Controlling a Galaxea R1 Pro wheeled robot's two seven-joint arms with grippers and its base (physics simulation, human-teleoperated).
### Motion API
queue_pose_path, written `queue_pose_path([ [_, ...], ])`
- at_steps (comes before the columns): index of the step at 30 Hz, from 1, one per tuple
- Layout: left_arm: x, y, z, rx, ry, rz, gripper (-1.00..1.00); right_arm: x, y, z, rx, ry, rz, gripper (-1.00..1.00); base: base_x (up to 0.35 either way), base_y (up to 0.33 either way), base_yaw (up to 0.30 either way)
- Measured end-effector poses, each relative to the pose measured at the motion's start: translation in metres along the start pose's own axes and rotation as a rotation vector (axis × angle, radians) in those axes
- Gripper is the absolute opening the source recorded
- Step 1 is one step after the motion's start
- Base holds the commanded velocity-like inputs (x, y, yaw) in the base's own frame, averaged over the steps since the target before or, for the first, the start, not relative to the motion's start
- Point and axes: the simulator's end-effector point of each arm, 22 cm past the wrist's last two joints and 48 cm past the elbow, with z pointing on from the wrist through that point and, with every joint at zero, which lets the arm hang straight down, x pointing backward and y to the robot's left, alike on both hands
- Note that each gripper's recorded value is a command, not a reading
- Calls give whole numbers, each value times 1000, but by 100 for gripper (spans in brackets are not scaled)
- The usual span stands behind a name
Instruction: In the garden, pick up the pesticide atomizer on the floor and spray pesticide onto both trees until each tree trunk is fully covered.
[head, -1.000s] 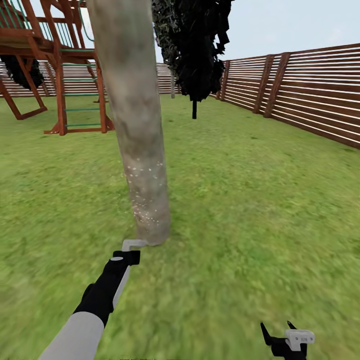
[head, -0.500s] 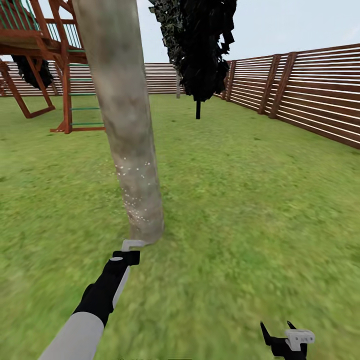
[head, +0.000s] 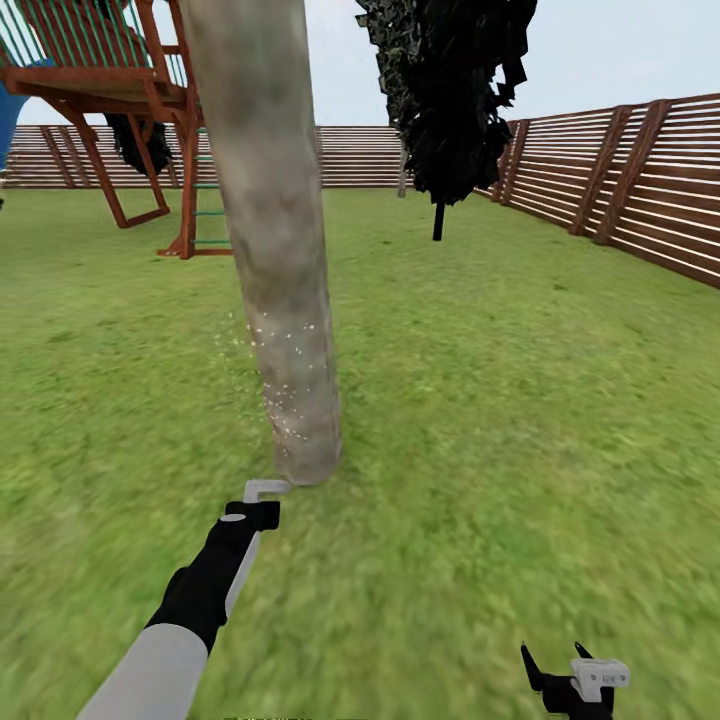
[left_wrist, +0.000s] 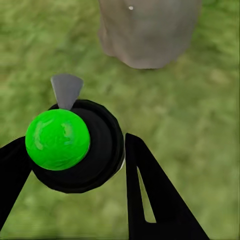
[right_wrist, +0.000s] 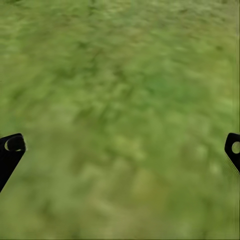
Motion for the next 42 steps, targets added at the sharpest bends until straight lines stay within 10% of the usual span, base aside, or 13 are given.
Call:
queue_pose_path([
  [42,0,0,0,0,0,0,-100,0,0,0,0,0,0,100,0,-275,157],
])
